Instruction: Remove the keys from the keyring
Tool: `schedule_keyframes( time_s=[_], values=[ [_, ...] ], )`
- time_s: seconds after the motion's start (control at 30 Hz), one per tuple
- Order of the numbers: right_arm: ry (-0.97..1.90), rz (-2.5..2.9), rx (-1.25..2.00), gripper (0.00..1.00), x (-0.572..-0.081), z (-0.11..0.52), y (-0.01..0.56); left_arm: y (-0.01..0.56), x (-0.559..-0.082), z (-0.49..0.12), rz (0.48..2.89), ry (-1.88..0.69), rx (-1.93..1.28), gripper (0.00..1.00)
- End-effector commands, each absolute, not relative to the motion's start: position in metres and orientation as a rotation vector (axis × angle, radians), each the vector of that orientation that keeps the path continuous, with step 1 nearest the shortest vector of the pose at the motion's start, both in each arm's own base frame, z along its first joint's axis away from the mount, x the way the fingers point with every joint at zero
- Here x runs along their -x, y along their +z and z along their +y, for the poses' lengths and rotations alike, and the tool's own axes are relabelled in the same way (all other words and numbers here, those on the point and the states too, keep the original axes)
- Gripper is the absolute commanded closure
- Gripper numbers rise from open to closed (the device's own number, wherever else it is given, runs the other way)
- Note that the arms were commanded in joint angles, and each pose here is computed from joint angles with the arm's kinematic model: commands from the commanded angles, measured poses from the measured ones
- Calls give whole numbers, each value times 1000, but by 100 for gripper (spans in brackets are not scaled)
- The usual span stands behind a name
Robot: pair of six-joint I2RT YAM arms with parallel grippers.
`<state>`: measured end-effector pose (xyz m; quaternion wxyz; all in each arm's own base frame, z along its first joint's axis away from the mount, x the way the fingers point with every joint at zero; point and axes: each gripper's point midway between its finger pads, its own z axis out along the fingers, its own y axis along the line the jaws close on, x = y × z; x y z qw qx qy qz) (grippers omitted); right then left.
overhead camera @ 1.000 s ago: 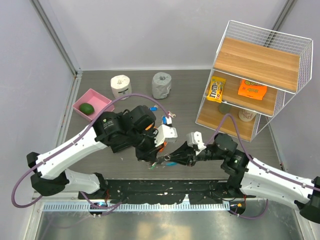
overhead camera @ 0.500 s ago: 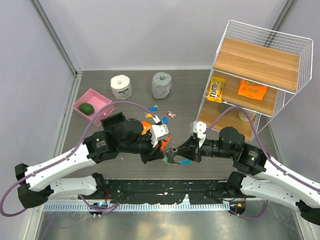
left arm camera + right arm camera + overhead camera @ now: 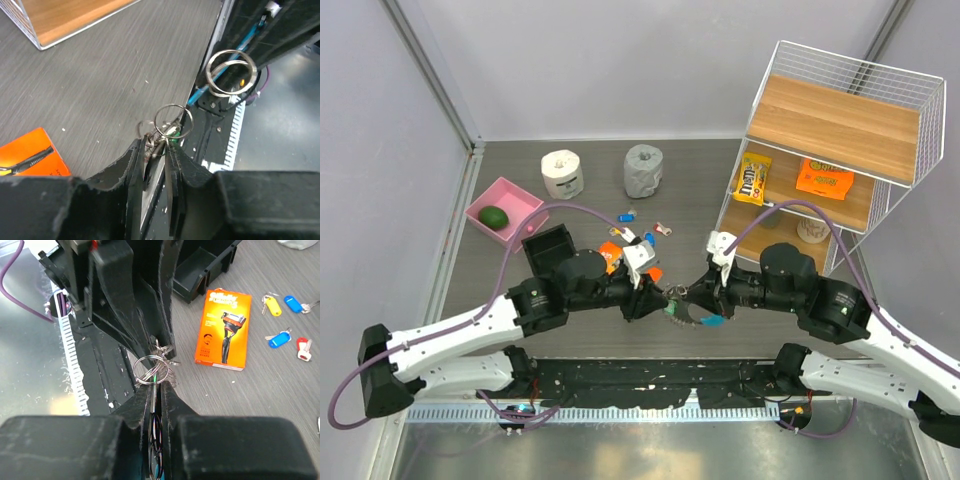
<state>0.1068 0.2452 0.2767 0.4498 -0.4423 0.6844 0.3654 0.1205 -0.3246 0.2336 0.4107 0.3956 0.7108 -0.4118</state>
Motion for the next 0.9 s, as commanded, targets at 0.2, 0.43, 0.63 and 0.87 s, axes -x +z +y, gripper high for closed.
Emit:
schedule_keyframes(
  time_s=[0.2,0.43,0.63,0.87],
  values=[
    [929,1587,1100,95,-103,247,326,264,-143,-354,1664,-1049,-941,67],
    [917,1600,1117,95,-104,248,324,265,-147,-351,1645,-1016,-947,75],
    [890,1618,1128,95,-106,246,316,260,-143,-338,1670,-965,-996,71],
    [895,1623,1139,95,-106,248,308,264,-133,-329,1656,-960,-1062,79]
  ],
)
